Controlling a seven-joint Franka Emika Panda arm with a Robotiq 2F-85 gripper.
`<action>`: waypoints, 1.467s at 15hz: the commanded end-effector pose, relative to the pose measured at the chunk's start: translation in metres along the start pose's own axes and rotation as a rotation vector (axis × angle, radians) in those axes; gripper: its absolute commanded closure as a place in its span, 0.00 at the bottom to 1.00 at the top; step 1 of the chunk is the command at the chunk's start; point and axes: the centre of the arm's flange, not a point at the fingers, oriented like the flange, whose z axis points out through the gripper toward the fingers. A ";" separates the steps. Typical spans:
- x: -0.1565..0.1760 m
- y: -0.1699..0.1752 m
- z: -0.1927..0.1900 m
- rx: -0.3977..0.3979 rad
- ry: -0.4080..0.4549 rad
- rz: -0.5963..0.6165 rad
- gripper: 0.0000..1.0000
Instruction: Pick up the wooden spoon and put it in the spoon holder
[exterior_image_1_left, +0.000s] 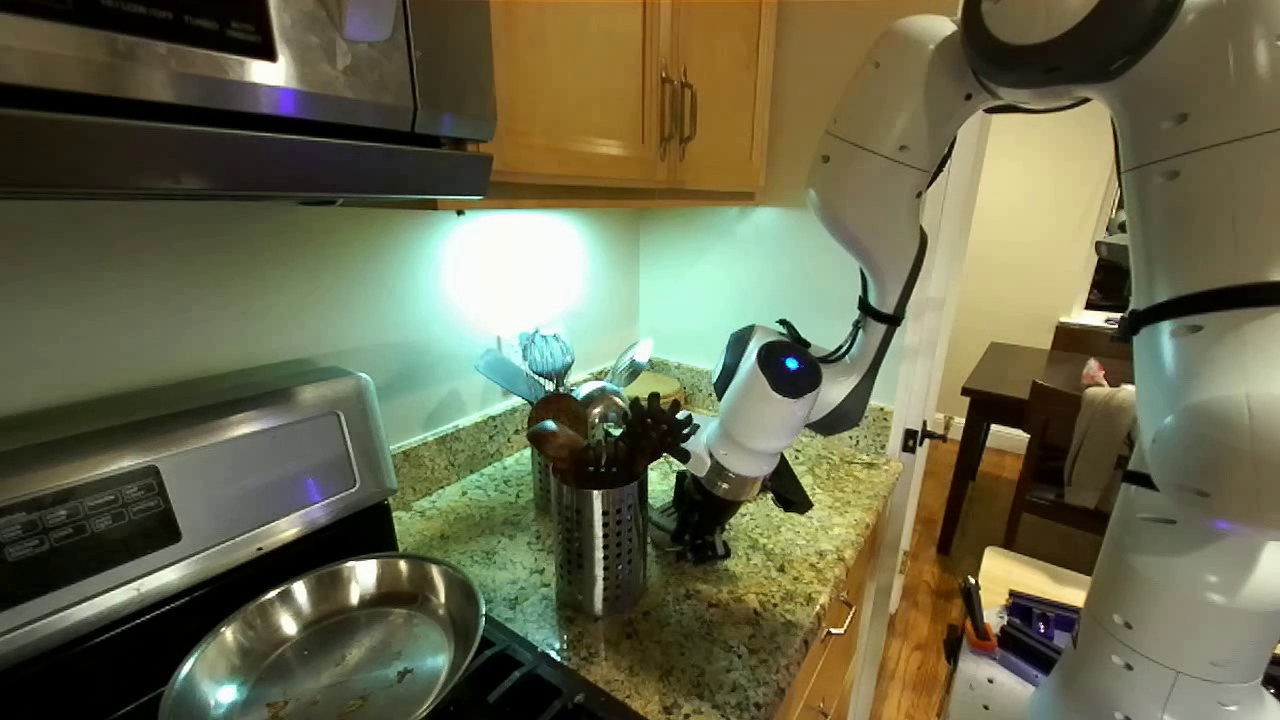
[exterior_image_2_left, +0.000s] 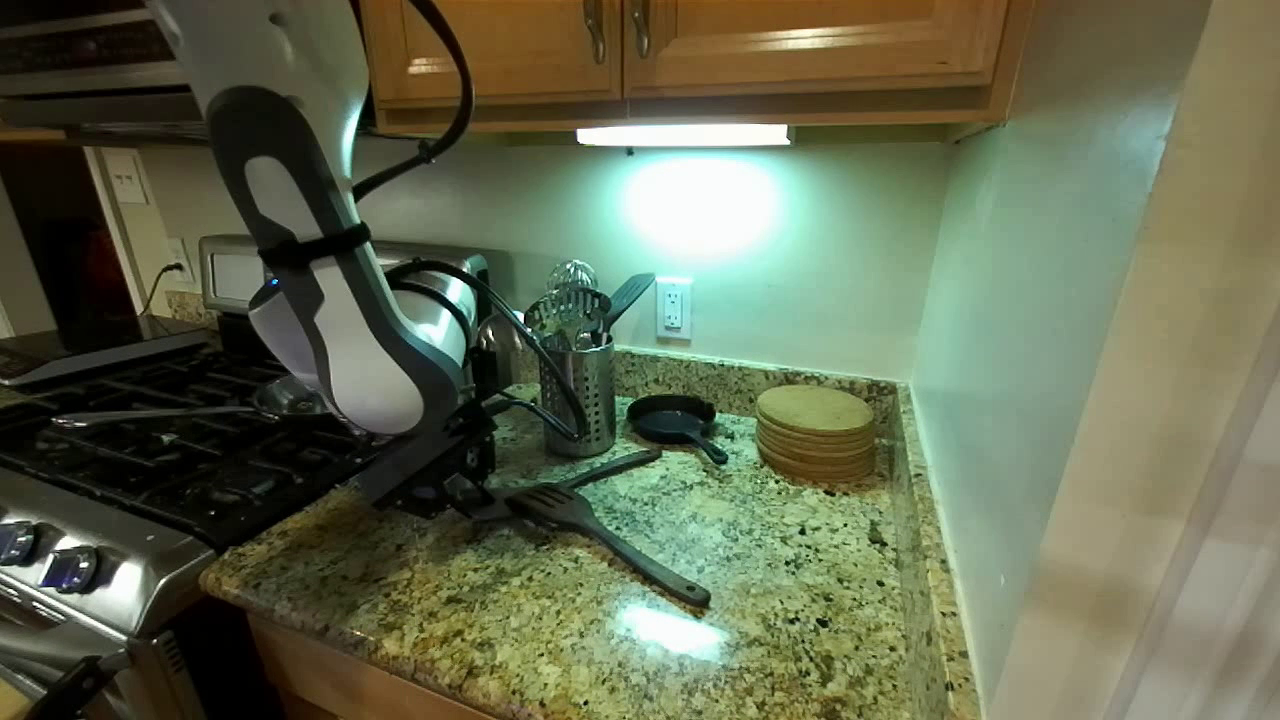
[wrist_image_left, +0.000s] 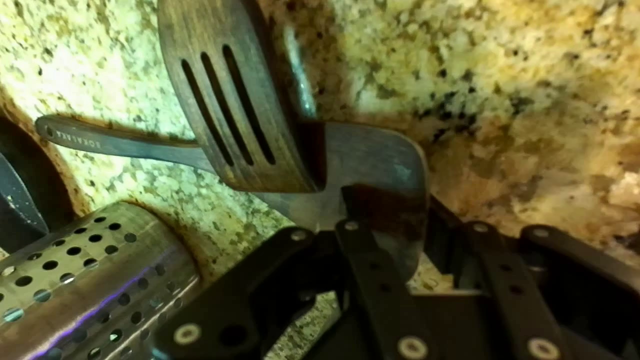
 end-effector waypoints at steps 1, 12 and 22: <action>-0.031 -0.007 -0.015 -0.029 -0.033 0.016 0.87; -0.066 0.036 -0.059 -0.111 -0.087 0.078 0.89; -0.054 0.047 -0.065 -0.118 -0.053 0.076 0.54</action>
